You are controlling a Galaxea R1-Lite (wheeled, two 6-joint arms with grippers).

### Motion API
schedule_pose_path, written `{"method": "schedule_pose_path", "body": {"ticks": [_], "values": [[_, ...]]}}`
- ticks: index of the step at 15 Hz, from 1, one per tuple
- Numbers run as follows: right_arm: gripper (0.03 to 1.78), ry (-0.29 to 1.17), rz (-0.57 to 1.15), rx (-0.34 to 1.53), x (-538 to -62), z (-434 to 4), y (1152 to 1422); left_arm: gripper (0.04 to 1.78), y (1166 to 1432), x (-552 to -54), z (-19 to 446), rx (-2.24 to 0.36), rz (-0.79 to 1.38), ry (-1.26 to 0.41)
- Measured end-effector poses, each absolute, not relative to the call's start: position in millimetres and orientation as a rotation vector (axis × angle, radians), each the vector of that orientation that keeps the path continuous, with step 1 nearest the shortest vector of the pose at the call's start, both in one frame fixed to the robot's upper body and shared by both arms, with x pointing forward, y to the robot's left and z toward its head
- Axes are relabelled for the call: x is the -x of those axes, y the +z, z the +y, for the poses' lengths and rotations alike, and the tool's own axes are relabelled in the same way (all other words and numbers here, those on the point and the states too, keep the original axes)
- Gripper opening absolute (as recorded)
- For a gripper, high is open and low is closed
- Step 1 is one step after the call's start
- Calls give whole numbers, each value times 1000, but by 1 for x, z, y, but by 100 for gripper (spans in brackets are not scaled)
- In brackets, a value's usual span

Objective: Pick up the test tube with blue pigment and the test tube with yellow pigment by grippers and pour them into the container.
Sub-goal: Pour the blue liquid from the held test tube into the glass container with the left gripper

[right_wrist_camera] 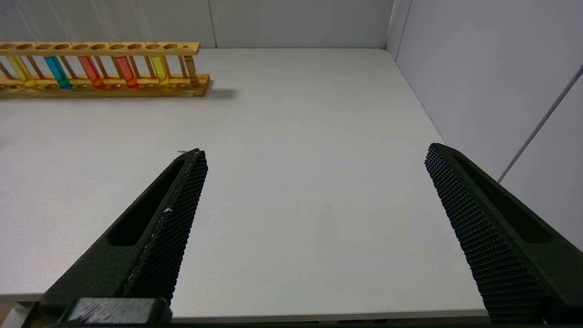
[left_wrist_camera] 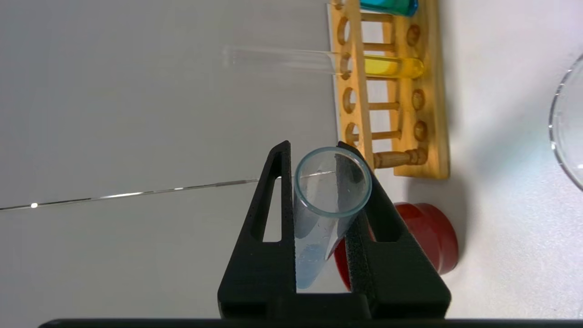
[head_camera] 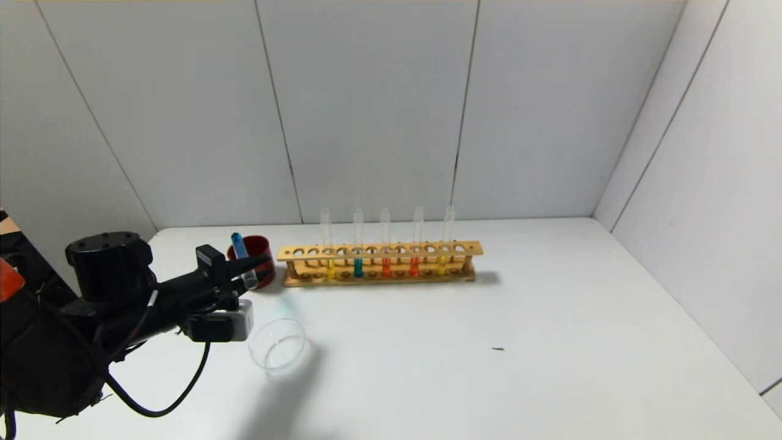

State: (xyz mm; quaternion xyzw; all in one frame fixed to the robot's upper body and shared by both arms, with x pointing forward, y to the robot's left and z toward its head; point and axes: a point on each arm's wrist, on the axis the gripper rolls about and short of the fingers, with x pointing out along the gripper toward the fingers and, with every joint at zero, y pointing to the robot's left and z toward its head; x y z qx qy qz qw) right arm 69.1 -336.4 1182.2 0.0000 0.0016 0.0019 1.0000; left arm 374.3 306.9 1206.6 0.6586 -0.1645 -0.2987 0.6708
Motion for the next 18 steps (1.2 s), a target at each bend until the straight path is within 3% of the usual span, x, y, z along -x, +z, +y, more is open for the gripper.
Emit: {"method": "schedule_pose_path", "body": {"ticks": [18], "values": [[175,4,3,0,-69,-336,1182,35,1196,-379,301,-1676,-342,-634]]}}
